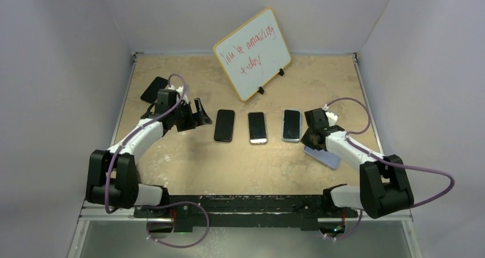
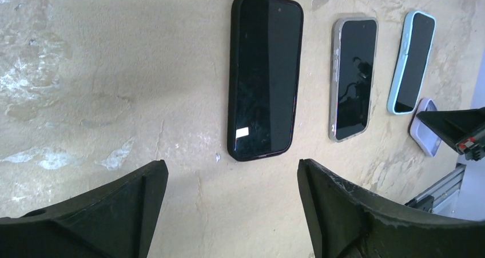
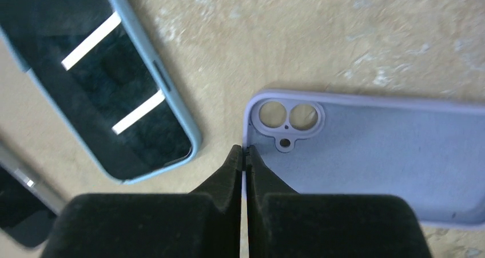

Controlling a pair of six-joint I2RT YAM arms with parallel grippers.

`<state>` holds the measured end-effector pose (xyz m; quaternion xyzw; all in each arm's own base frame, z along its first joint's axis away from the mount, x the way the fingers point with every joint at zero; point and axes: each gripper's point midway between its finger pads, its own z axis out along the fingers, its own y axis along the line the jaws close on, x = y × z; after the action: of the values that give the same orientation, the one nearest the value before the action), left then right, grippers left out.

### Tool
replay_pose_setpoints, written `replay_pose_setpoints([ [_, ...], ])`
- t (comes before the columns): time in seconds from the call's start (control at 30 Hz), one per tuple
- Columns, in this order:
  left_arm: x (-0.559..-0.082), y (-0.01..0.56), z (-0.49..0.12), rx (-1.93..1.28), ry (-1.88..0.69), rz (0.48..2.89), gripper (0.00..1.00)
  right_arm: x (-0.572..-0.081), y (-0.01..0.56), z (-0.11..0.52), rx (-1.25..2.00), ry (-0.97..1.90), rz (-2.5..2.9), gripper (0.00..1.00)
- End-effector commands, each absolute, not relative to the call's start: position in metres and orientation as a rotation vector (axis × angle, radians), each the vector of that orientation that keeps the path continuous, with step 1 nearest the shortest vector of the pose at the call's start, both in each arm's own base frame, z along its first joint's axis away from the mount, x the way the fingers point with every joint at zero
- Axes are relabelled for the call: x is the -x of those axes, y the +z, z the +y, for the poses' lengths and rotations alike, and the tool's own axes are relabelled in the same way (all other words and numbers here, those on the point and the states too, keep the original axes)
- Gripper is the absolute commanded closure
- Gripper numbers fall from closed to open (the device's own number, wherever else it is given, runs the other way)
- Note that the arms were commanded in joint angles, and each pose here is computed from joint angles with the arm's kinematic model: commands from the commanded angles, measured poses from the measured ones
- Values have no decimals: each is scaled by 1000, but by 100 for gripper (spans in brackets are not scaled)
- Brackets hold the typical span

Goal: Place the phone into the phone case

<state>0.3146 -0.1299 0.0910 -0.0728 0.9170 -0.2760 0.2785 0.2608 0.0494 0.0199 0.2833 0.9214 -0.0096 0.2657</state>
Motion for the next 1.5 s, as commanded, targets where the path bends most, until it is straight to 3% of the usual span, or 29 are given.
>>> replay_pose_setpoints([
  [0.0, -308, 107, -127, 86, -715, 2424, 13, -248, 35, 72, -728, 149, 2546, 100],
  [0.3, -309, 116, -122, 54, -673, 2403, 13, -221, 58, 123, -766, 462, 2596, 100],
  [0.5, -309, 117, -121, 52, -667, 2398, 13, -205, 66, 188, -768, 656, 2601, 100],
  [0.73, -310, 119, -118, 59, -643, 2396, 14, -213, 78, 253, -853, 880, 2524, 100],
  [1.03, -313, 120, -107, 83, -557, 2404, 14, -222, 72, 309, -953, 969, 2508, 100],
  [1.47, -349, 124, -82, 173, -354, 2387, 14, -244, 66, 337, -1097, 1060, 2437, 100],
])
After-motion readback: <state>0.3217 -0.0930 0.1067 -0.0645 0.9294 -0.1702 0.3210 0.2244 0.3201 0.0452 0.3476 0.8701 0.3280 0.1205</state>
